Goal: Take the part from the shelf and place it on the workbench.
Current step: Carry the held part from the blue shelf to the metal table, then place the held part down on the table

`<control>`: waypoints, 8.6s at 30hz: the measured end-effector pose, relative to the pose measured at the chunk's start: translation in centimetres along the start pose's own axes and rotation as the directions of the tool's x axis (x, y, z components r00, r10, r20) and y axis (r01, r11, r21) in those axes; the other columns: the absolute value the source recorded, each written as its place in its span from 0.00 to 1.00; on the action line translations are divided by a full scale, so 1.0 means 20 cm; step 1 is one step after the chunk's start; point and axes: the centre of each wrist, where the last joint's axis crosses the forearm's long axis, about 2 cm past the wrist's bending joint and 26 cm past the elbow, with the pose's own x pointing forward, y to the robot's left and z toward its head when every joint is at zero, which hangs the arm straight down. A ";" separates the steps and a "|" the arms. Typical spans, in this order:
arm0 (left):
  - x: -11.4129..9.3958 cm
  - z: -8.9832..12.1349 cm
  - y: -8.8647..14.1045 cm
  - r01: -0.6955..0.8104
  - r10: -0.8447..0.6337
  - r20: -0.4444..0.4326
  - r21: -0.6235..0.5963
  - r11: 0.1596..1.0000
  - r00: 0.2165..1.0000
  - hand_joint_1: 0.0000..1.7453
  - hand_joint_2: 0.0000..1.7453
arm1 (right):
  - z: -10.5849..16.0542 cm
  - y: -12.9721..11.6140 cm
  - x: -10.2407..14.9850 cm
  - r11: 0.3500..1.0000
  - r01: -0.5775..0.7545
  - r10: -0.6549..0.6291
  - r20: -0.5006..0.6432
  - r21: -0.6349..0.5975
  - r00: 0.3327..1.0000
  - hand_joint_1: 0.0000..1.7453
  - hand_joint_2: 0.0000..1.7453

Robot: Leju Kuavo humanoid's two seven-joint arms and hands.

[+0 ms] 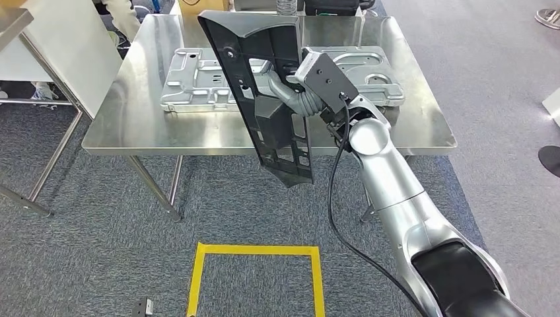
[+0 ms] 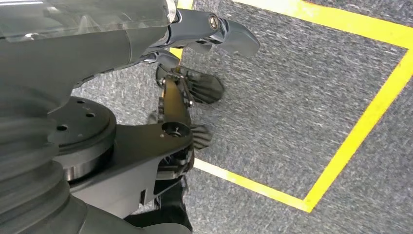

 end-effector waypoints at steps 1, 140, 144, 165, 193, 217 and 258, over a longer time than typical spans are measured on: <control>0.00 0.00 0.00 0.000 0.000 0.000 0.000 1.000 1.000 0.00 1.00 | 0.00 0.00 0.00 1.000 -0.001 0.001 0.001 0.000 1.000 1.00 1.00; -0.08 0.04 0.04 -0.009 0.010 -0.052 0.009 1.000 0.999 0.00 1.00 | -0.14 -0.02 -0.20 0.384 -0.795 0.902 -0.005 0.469 0.432 1.00 1.00; -0.08 0.04 0.04 -0.001 0.001 -0.051 -0.004 1.000 0.999 0.00 1.00 | -0.11 -0.04 -0.24 0.390 -0.778 0.905 -0.045 0.492 0.424 1.00 1.00; -0.07 0.03 0.03 0.003 -0.003 -0.052 -0.007 1.000 0.999 0.00 1.00 | -0.08 -0.03 -0.26 0.389 -0.750 0.907 -0.081 0.535 0.413 1.00 1.00; -0.09 0.04 0.04 -0.027 0.026 -0.008 -0.036 0.999 1.000 0.00 1.00 | -0.02 -0.09 -0.32 0.503 -0.681 0.864 -0.291 0.532 0.411 0.00 0.00; -0.08 0.04 0.03 -0.010 0.009 -0.020 -0.047 0.999 1.000 0.00 0.00 | 0.03 -0.10 -0.35 0.538 -0.645 0.843 -0.368 0.542 0.393 0.00 0.00; -0.07 0.03 0.02 0.035 -0.035 -0.006 -0.015 0.999 0.999 0.00 0.75 | 0.05 -0.13 -0.36 0.554 -0.642 0.831 -0.400 0.530 0.387 0.00 0.00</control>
